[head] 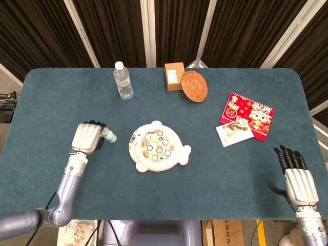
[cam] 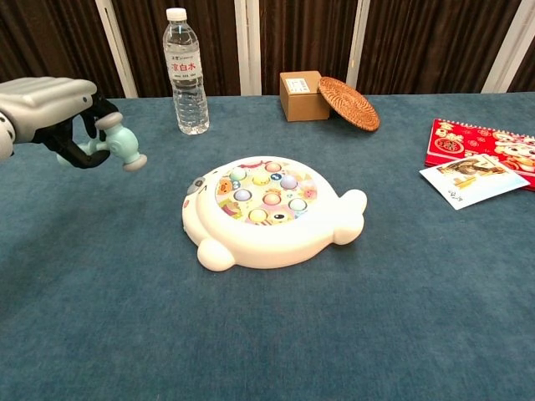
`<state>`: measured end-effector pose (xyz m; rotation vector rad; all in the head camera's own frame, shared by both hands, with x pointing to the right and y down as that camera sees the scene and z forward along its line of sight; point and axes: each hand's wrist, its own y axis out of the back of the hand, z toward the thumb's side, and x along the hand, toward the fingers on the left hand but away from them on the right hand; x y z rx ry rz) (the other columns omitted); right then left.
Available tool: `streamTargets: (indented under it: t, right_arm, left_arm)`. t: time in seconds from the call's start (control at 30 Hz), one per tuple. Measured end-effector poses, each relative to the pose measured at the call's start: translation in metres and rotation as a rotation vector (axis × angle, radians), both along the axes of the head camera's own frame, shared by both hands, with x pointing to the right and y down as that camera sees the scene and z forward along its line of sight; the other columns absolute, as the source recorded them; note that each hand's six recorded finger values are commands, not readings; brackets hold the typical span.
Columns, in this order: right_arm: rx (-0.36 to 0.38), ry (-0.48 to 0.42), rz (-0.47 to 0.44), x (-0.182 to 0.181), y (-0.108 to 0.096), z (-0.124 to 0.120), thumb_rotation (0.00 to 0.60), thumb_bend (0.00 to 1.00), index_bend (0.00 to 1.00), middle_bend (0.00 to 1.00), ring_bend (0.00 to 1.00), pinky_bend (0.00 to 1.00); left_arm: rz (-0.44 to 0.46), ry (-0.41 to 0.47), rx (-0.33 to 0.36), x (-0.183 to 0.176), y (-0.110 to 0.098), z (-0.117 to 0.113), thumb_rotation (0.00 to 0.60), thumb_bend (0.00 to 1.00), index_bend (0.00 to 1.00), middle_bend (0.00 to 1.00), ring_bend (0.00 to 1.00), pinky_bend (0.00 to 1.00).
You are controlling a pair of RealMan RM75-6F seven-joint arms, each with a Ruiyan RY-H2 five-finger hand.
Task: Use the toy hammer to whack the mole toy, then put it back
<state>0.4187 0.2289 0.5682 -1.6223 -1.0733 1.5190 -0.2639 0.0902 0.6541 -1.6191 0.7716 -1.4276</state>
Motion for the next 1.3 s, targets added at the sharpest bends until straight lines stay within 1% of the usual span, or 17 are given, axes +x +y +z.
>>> streamTargets:
  t: [0.1,0.3,0.53,0.73,1.03,1.3]
  right_arm:
    - [0.0,-0.001,0.002,0.0,0.0,0.0,0.6,0.21,0.0,0.0,0.0,0.0]
    - [-0.003,-0.007,0.003,-0.001,0.0,0.0,0.6,0.21,0.0,0.0,0.0,0.0]
    - [-0.005,-0.011,0.011,0.0,-0.001,0.0,0.6,0.21,0.0,0.0,0.0,0.0]
    - [-0.007,-0.015,0.019,0.001,-0.001,0.0,0.6,0.21,0.0,0.0,0.0,0.0]
    - [-0.012,-0.021,0.029,0.003,-0.002,0.001,0.6,0.21,0.0,0.0,0.0,0.0]
    - [-0.015,-0.025,0.037,0.004,-0.003,0.002,0.6,0.21,0.0,0.0,0.0,0.0]
  left_arm:
    - [0.016,0.001,0.015,0.01,-0.007,-0.006,0.6,0.77,0.63,0.49,0.36,0.47]
    - [0.028,0.016,0.022,0.029,-0.017,-0.015,0.6,0.77,0.63,0.49,0.36,0.47]
    - [0.078,0.008,0.033,0.061,-0.027,-0.023,0.6,0.77,0.63,0.49,0.36,0.47]
    - [0.113,-0.009,0.02,0.084,-0.028,-0.017,0.6,0.77,0.63,0.49,0.36,0.47]
    - [0.147,-0.041,0.021,0.107,-0.032,-0.005,0.6,0.77,0.63,0.5,0.36,0.48]
    - [0.167,-0.034,0.008,0.125,-0.033,0.001,0.6,0.77,0.63,0.5,0.36,0.48]
